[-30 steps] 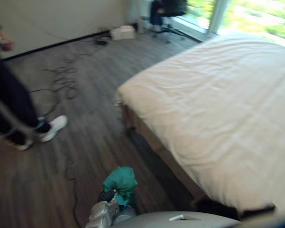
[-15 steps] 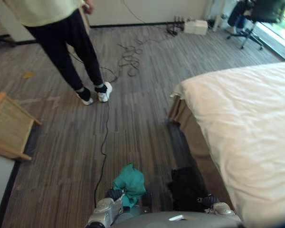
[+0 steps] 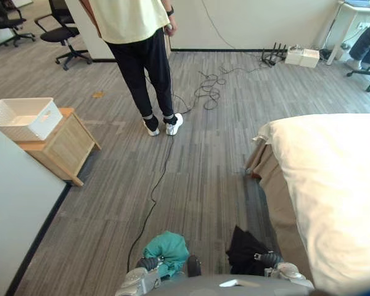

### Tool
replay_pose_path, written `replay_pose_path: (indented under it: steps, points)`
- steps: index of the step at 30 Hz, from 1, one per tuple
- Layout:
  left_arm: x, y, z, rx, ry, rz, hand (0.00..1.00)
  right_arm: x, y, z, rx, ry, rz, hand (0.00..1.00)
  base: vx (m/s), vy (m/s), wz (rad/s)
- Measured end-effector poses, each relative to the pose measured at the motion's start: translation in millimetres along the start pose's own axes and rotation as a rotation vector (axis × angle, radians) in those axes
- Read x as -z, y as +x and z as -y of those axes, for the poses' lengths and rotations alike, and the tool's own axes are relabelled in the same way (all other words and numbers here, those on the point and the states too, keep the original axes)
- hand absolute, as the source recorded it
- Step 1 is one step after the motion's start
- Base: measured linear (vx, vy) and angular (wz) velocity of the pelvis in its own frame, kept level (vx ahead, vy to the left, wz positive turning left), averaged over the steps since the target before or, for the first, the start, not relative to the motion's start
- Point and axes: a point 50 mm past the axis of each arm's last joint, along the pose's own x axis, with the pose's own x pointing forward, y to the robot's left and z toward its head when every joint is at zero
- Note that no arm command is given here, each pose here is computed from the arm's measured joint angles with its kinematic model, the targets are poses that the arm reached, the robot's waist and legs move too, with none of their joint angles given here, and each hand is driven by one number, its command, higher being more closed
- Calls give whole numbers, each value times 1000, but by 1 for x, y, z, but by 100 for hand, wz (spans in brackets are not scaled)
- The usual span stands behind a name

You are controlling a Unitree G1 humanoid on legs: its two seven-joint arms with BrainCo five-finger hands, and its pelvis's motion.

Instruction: Tidy the bed and pick cloth on bed and put in laundry

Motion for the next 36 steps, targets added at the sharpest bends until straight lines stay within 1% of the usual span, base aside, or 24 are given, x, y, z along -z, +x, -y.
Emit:
replay_pose_path:
  steps: [1, 5, 8, 10, 14, 17, 19, 24, 28, 31, 33, 36]
  points:
    - [5, -2, -1, 4, -5, 5, 100, 9, -2, -13, -34, -49, 23, 100, 39, -10, 1]
    - [6, -2, -2, 3, -7, 2, 100, 9, -2, -14, -34, -49, 22, 100, 0, 0, 0]
    - [11, -3, -5, -14, -56, -1, 100, 10, -2, -13, -34, -37, 23, 100, 0, 0, 0]
    - [13, -4, -7, -23, -93, 7, 100, 11, -3, -12, -33, 14, 40, 100, 0, 0, 0]
    - [14, -5, -8, -26, -122, 30, 100, 15, -4, -9, -36, 116, 47, 100, 0, 0, 0]
    - [7, -5, -10, -20, -147, 77, 100, 14, -4, -10, -73, 192, 72, 100, 45, -27, 16]
    - [-5, -4, -7, -18, -237, 139, 100, 10, -5, -4, -81, 231, 102, 100, 53, -62, 4]
    - [-12, -2, 0, -45, -260, 145, 100, 9, -6, 3, -72, 219, 102, 100, -10, -31, -8]
    - [-7, -4, -2, -53, -355, 149, 100, 8, -7, 8, -49, 245, 119, 100, 14, 95, 2]
    - [-8, -5, -5, -39, -366, 165, 100, 11, -7, 5, -45, 256, 114, 100, 223, 309, 19]
    - [-11, -5, -3, -19, -361, 174, 100, 15, -7, 1, -53, 268, 96, 100, 328, 283, 6]
    - [-9, -5, -6, -26, -339, 153, 100, 16, -6, -1, -47, 313, 85, 100, 363, 282, 15]
